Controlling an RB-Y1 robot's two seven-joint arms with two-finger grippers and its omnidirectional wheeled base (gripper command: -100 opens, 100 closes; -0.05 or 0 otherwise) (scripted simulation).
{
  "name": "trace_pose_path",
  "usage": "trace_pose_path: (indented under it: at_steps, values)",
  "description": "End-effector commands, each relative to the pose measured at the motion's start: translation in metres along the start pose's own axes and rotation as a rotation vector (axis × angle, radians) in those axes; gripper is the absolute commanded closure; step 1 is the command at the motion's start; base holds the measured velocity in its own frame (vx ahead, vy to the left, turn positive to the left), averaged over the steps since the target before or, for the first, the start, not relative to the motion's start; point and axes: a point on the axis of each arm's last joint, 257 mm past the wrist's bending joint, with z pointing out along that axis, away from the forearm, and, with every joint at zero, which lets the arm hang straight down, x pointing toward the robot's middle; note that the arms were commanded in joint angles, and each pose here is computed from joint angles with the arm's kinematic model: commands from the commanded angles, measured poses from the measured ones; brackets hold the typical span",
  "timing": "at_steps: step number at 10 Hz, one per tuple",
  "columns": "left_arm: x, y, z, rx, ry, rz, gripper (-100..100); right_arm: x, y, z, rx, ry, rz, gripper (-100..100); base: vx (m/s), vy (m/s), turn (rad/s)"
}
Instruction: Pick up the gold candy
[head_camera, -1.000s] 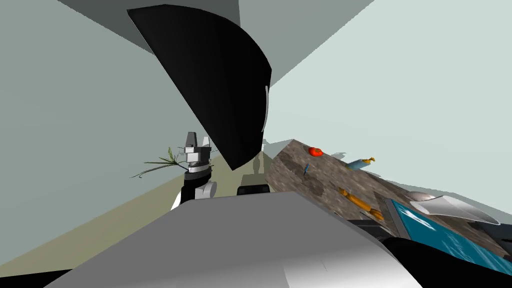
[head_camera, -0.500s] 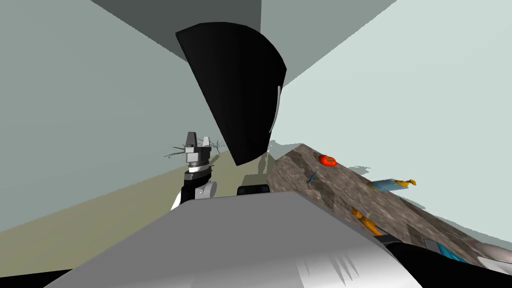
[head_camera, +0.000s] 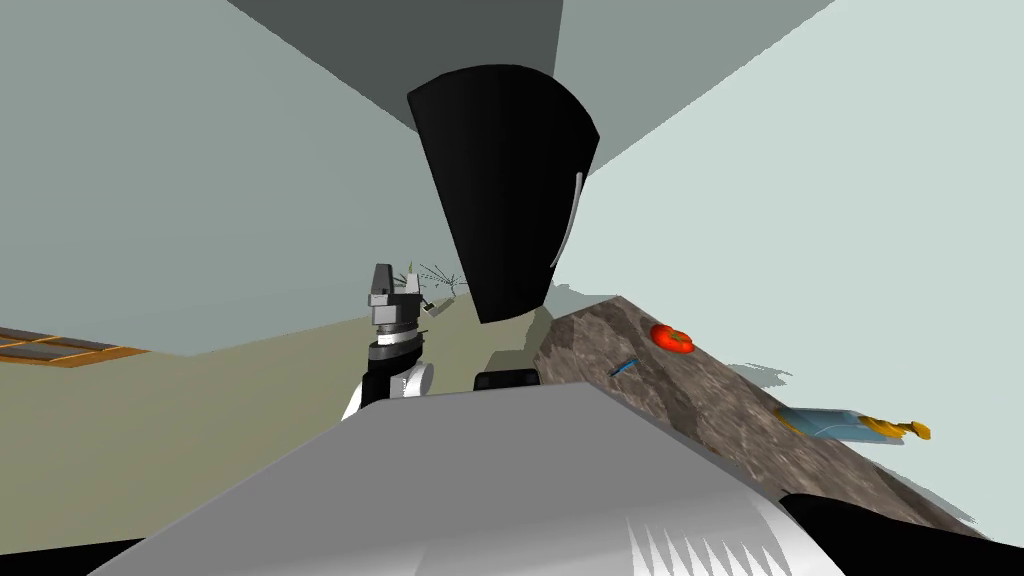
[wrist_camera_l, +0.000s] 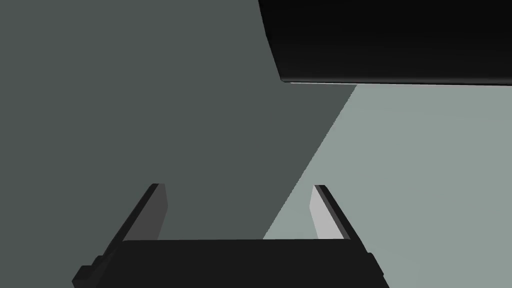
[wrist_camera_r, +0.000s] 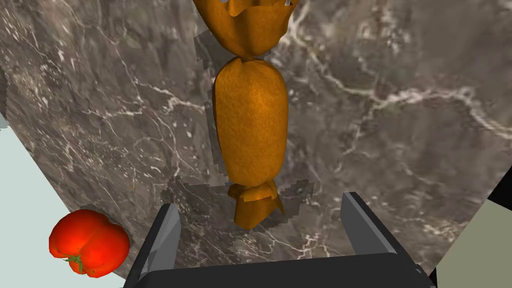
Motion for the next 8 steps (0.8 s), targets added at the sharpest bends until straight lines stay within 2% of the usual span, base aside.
trace_pose_path:
  at_steps: [1,2,3,4,5,7,8]
  values:
    - [0.0,0.0,0.0,0.0,0.0,0.0,0,0.009,0.007,-0.002,-0.022,0.021,-0.017,-100,-0.077,-0.09,0.243]
    - [0.0,0.0,0.0,0.0,0.0,0.0,0,0.015,0.019,-0.004,-0.051,0.031,-0.024,-100,-0.087,-0.092,0.214]
    - [0.0,0.0,0.0,0.0,0.0,0.0,0,0.01,0.012,-0.002,-0.036,0.024,-0.02,-100,-0.042,-0.045,0.042]
    - [0.0,0.0,0.0,0.0,0.0,0.0,0,0.01,0.013,-0.002,-0.038,0.025,-0.02,0,-0.007,-0.009,-0.006]
    - [0.0,0.0,0.0,0.0,0.0,0.0,0,0.015,0.013,0.005,-0.032,0.028,-0.014,-100,-0.005,0.004,0.064]
    - [0.0,0.0,0.0,0.0,0.0,0.0,0,0.02,0.014,0.014,-0.026,0.03,-0.006,-100,-0.003,0.013,0.056]
    - [0.0,0.0,0.0,0.0,0.0,0.0,0,0.018,0.014,0.011,-0.028,0.029,-0.008,-100,-0.002,0.006,0.006]
